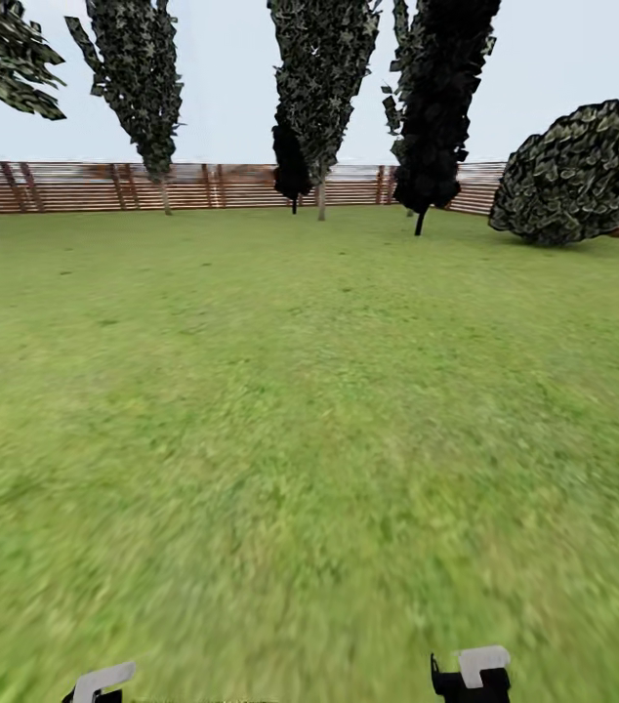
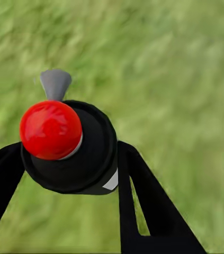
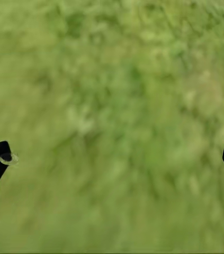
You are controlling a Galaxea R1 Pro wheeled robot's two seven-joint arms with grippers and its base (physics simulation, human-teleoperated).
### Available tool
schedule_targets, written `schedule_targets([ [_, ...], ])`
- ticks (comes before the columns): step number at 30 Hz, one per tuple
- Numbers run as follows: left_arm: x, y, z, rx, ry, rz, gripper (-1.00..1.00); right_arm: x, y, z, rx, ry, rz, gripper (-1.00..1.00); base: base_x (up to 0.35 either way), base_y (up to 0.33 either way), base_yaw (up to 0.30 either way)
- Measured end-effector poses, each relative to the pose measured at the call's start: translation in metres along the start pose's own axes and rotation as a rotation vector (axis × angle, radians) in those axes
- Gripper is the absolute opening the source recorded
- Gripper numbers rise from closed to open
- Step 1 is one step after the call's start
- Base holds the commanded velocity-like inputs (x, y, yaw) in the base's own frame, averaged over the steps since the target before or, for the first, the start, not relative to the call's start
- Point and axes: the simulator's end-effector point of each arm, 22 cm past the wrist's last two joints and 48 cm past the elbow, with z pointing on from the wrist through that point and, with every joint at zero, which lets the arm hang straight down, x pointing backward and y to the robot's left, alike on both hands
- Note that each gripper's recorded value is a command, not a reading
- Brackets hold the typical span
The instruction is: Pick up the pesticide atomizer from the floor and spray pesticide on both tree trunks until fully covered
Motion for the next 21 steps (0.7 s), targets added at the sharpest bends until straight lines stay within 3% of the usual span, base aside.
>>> schedule_targets([
  [21, 0.0, 0.0, 0.0, 0.0, 0.0, 0.0, -1.0, -0.0001, 0.0001, 0.0, 0.0, 0.0, 0.0, 1.0, 0.0, 0.308, 0.281],
])
